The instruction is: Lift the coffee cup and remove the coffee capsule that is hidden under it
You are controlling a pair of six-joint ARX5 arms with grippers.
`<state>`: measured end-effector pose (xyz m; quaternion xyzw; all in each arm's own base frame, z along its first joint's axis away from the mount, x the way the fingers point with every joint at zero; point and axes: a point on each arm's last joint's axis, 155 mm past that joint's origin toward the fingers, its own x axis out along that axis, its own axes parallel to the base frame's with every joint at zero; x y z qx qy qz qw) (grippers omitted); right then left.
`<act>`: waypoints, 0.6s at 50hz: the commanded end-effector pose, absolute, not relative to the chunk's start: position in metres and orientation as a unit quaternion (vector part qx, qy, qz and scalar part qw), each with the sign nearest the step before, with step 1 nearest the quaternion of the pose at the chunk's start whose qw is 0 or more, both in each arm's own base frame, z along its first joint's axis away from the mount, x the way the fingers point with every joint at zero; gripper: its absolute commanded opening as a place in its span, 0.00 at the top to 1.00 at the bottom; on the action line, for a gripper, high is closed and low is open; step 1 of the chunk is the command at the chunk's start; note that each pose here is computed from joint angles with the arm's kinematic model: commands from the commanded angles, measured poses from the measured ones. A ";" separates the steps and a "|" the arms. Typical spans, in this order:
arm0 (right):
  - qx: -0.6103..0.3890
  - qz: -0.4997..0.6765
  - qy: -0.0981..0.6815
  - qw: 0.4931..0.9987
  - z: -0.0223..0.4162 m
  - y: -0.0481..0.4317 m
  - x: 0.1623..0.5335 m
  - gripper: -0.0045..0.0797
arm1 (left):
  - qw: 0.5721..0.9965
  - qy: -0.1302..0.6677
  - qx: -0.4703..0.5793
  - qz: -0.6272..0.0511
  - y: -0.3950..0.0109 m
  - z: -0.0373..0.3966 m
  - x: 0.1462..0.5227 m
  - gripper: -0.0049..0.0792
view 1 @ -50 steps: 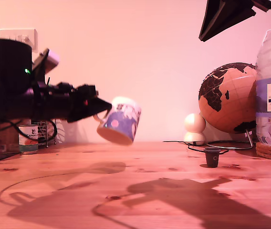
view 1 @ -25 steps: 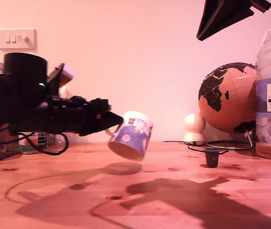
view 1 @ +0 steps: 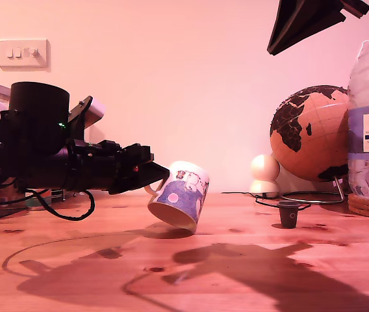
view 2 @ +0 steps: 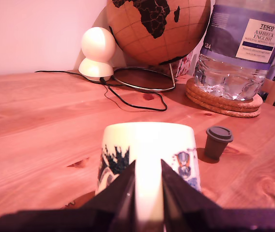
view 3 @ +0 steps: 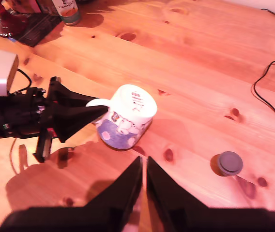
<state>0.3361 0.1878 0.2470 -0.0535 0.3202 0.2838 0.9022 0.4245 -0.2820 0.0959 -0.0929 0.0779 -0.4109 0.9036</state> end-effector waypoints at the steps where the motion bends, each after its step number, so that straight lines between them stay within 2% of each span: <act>1: -0.052 0.288 0.317 0.902 0.249 0.190 0.335 0.96 | 0.903 0.067 -0.086 -0.415 -0.286 0.100 0.427 0.97; 30: -0.052 0.288 0.313 0.903 0.251 0.191 0.336 0.96 | 0.899 0.137 -0.066 -0.412 -0.284 0.063 0.421 0.97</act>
